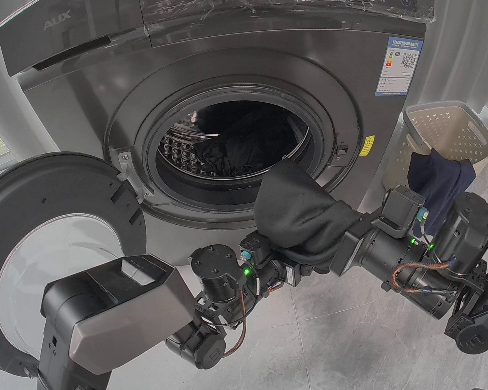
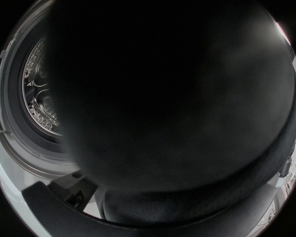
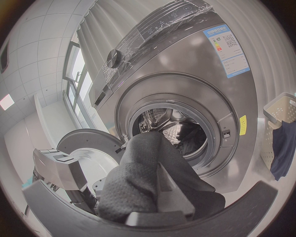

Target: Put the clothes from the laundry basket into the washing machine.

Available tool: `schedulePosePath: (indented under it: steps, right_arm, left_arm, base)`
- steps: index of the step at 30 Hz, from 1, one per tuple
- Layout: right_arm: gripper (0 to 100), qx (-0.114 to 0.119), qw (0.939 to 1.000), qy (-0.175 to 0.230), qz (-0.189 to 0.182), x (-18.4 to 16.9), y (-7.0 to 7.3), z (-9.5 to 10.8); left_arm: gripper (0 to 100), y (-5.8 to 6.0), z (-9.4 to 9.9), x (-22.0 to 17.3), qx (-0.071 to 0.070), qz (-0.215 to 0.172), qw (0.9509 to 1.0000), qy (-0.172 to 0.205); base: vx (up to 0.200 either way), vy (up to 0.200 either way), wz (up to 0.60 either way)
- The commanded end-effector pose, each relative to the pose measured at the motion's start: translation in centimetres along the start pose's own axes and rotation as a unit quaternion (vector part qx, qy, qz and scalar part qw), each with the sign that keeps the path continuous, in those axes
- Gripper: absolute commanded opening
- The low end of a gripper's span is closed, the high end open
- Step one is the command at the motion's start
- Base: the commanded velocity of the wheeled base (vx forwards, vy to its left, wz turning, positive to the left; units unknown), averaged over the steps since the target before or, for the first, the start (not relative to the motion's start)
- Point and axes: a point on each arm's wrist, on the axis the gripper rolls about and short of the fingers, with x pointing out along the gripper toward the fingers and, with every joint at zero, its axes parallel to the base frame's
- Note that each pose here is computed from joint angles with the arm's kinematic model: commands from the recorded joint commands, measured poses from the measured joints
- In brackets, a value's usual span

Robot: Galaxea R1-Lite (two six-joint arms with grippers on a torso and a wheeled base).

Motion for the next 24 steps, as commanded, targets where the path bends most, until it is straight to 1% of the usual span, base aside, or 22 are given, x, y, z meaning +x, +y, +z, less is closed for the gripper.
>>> schedulePosePath:
  steps: [1,2,6,7,10,11,14,17,18,19,20,21,24]
  right_arm:
    - [0,0.004,1.0,0.001,0.0,0.0,0.0,0.0]
    - [0,0.005,1.0,0.001,0.0,0.0,0.0,-0.1]
    - [0,0.005,1.0,0.0,-0.001,0.0,0.0,0.0]
    - [0,0.004,1.0,0.0,-0.004,0.0,-0.2,0.0]
    - [0,0.003,1.0,0.0,-0.007,0.0,-0.4,0.0]
    - [0,0.003,0.9999,0.0,-0.01,0.0,-0.6,0.0]
    - [0,0.001,0.9998,-0.001,-0.017,0.1,-1.0,0.1]
    - [0,-0.003,0.9993,-0.002,-0.037,0.2,-2.2,0.1]
    - [0,-0.004,0.9993,-0.002,-0.038,0.2,-2.3,0.1]
    - [0,-0.006,0.9988,-0.002,-0.048,0.3,-2.8,0.1]
    - [0,-0.006,0.9988,-0.001,-0.05,0.2,-2.9,0.0]
    - [0,-0.009,0.998,0.004,-0.062,0.3,-3.7,-0.3]
    - [0,-0.013,0.9963,0.018,-0.083,0.4,-4.9,-1.1]
  left_arm:
    - [100,0.3,-0.6,0.4,0.001,0.009,1.0,-0.002]
    - [0,0.3,-0.4,0.5,0.001,0.012,0.9999,-0.005]
    - [0,0.4,-0.1,0.6,0.002,0.012,0.9998,-0.012]
    - [0,0.4,0.3,0.9,0.003,0.013,0.9997,-0.021]
    - [0,0.6,0.8,1.0,0.003,0.014,0.9995,-0.028]
    - [0,0.7,1.5,0.9,0.003,0.015,0.9993,-0.035]
    - [0,0.5,3.5,0.2,0.002,0.017,0.9987,-0.047]
    - [0,0.4,5.7,-0.7,0.001,0.019,0.9981,-0.059]
    - [0,0.4,5.8,-0.8,0.001,0.019,0.998,-0.06]
    - [0,0.3,6.8,-1.4,0.001,0.018,0.9978,-0.064]
    - [0,0.3,7.0,-1.5,0.001,0.018,0.9977,-0.065]
    - [0,0.3,7.8,-2.1,0.001,0.019,0.9975,-0.068]
    - [0,0.1,8.8,-3.1,-0.004,0.024,0.9972,-0.071]
  base:
    - [0.0,0.0,0.0]
    - [0.0,0.0,0.0]
    - [0.0,0.0,0.0]
    - [0.0,0.0,0.0]
    - [0.0,0.0,0.0]
    - [0.0,0.0,0.0]
    - [0.0,0.0,0.0]
    - [0.0,0.0,0.0]
    - [0.0,0.0,0.0]
    - [0.0,0.0,0.0]
    - [0.0,0.0,0.0]
    - [0.0,0.0,0.0]
    - [0.0,0.0,0.0]
